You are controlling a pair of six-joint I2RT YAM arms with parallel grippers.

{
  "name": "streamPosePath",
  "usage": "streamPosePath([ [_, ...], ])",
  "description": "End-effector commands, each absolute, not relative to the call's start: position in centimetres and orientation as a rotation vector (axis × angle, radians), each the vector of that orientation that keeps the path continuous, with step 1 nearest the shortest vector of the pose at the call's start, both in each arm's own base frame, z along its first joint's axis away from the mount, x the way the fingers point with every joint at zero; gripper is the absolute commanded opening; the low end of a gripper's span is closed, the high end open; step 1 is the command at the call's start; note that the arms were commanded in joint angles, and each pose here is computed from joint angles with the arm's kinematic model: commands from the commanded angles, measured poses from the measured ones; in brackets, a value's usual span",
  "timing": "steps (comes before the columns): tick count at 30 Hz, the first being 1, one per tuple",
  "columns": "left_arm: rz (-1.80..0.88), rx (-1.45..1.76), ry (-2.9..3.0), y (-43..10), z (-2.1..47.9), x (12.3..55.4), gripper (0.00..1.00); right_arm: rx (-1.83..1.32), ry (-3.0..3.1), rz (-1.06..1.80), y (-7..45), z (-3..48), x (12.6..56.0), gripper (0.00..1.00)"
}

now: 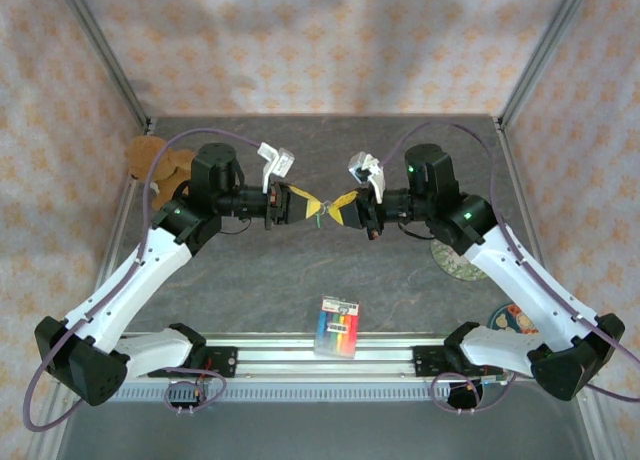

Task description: Remove the keys from the keyring

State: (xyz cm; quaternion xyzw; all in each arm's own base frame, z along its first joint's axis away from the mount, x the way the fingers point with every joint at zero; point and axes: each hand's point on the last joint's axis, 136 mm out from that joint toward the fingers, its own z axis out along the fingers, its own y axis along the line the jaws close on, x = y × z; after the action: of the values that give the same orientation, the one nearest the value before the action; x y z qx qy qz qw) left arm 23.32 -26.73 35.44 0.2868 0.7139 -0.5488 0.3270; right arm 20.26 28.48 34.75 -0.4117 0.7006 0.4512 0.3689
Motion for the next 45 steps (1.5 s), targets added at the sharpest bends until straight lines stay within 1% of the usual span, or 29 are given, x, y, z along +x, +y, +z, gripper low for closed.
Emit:
streamPosePath([
  [1,-1.453,0.757,1.756,-26.8,37.9,23.0,0.07,-1.067,1.737,1.139,28.1,36.2,20.0,0.00],
  [5,-1.487,0.686,1.718,-26.7,38.7,23.7,0.00,-1.052,1.712,1.119,27.8,36.1,20.0,0.00],
  [11,-1.526,0.584,1.684,-26.5,39.2,24.8,0.00,-1.042,1.622,1.113,27.8,36.2,19.2,0.00],
  [20,-1.530,0.576,1.691,-26.5,39.0,25.0,0.00,-1.029,1.638,1.066,27.7,35.8,19.3,0.00],
  [22,-1.521,0.575,1.697,-26.4,38.8,24.9,0.17,-1.027,1.655,1.062,27.7,35.9,19.4,0.00],
  [24,-1.499,0.577,1.705,-26.2,38.6,24.9,0.28,-1.038,1.667,1.063,27.7,35.9,19.3,0.00],
  [28,-1.460,0.570,1.721,-25.6,38.4,25.0,0.38,-1.063,1.710,1.063,27.7,35.5,19.3,0.00],
  [37,-1.476,0.672,1.761,-26.1,37.8,24.1,0.48,-1.099,1.762,1.095,28.0,35.2,19.4,0.00],
  [45,-1.470,0.739,1.807,-26.4,36.9,23.1,0.49,-1.104,1.765,1.114,28.3,35.6,19.8,0.00],
])
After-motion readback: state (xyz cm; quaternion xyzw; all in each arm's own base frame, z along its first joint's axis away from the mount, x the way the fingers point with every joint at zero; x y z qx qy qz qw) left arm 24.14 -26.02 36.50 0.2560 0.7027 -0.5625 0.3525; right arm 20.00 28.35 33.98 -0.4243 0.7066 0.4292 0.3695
